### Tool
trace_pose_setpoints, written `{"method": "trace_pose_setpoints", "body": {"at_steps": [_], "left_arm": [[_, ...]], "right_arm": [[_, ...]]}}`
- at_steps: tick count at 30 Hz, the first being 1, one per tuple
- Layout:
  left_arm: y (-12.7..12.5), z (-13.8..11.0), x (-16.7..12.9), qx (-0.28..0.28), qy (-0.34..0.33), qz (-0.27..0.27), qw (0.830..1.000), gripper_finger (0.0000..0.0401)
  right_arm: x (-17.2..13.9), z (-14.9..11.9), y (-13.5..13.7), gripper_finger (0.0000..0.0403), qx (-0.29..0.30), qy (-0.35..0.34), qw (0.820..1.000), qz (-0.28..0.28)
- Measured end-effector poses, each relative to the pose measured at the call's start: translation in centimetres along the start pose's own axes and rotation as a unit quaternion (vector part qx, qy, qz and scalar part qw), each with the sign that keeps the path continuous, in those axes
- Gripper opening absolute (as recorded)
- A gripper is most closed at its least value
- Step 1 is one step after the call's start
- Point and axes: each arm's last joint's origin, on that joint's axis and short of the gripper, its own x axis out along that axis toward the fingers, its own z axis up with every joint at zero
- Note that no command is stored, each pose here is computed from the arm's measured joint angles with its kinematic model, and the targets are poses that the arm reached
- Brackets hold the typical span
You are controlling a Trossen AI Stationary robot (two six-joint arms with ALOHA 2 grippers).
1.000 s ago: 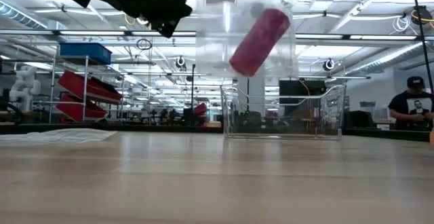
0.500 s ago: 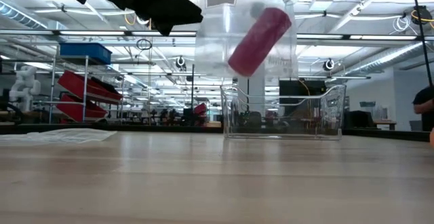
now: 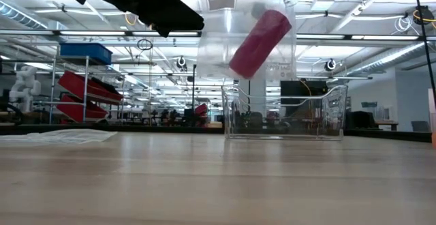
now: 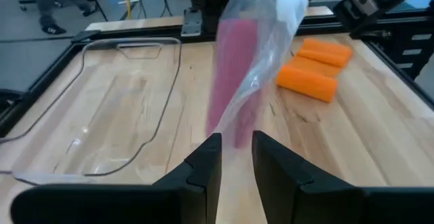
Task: Roll bandage
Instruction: Close the top transparent zip bag
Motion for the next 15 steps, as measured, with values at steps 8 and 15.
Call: {"method": "trace_pose_setpoints", "body": {"at_steps": [8,15], "left_arm": [[0.3,0.8,-1.9,0.009,-0.002,0.024,1.000,0.0110],[-0.6,0.4,-1.5,0.026,0.005,-0.033,0.999,0.0143]], "right_arm": [[0.0,-0.2,0.1,0.0000,0.000,0.002,1.000,0.022],[0.0,-0.2,0.1,0.0000,0.014,0.003,1.000,0.022]]}}
